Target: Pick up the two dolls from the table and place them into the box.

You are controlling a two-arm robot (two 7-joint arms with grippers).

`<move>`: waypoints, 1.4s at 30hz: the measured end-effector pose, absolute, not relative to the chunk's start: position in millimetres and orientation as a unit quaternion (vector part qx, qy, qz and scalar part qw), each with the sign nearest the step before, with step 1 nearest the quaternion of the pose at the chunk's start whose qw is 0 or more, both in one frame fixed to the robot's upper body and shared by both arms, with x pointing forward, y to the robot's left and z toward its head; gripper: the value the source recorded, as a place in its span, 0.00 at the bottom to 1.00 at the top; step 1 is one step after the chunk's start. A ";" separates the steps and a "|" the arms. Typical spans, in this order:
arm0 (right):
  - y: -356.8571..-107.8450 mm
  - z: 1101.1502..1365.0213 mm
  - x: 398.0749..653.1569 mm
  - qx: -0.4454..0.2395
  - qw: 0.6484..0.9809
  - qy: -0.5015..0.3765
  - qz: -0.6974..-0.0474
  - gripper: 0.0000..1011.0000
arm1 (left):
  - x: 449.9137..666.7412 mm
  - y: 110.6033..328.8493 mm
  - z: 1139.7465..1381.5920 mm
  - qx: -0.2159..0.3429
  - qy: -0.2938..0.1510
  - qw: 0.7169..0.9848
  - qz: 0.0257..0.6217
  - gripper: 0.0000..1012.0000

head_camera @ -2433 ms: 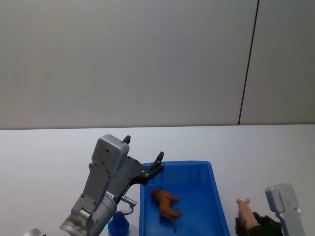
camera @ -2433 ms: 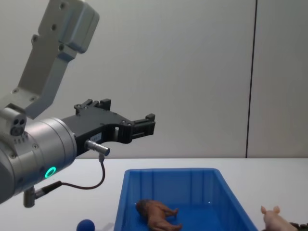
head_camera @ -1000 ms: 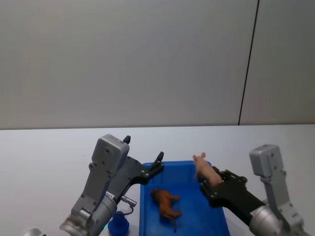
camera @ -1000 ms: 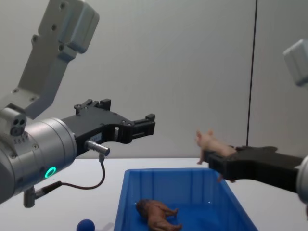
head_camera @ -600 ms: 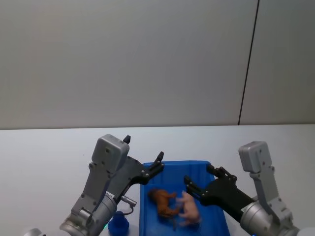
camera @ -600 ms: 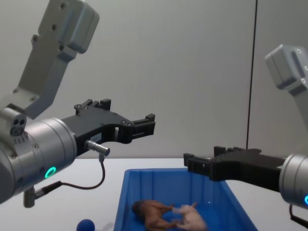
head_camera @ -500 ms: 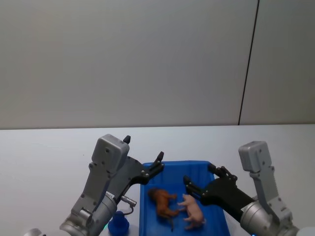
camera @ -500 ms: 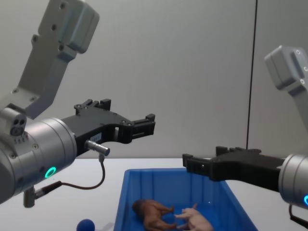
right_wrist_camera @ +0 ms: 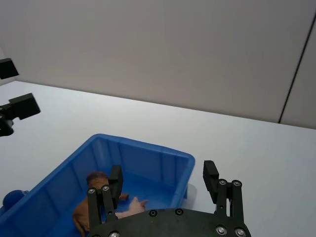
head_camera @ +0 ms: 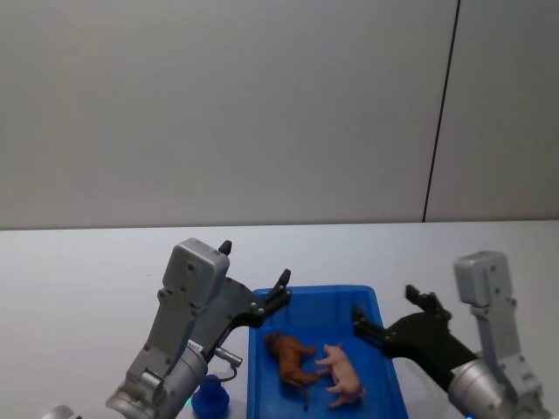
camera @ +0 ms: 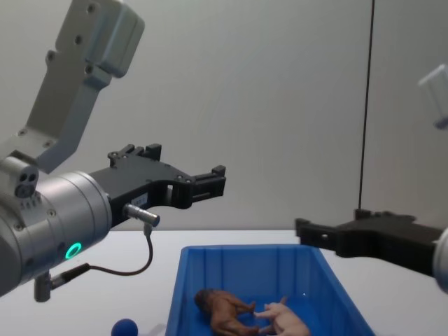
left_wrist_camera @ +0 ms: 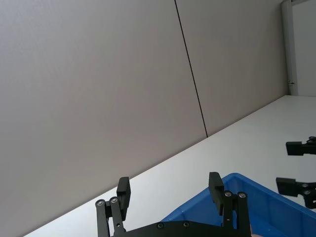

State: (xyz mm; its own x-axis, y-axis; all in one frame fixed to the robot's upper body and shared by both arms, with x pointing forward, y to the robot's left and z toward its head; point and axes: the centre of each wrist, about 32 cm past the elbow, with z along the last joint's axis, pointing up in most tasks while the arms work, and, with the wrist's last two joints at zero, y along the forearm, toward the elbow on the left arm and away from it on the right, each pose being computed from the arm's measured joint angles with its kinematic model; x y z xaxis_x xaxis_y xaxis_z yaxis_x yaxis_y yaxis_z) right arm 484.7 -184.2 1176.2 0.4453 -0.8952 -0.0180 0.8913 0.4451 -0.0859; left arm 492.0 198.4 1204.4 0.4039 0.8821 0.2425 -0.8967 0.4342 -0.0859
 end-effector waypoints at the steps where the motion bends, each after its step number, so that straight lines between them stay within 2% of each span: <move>1: -186.2 1176.1 482.8 -0.030 0.846 0.030 -0.532 0.99 | 492.0 198.4 1204.4 0.029 -0.126 0.837 0.531 0.99; 22: -201.6 1173.8 467.1 -0.023 0.818 0.030 -0.574 0.99 | 490.1 200.0 1205.2 0.033 -0.121 0.836 0.535 0.99; 42: -204.3 1173.5 464.2 -0.022 0.813 0.030 -0.582 0.99 | 468.8 217.6 1210.4 0.084 -0.044 0.808 0.582 0.99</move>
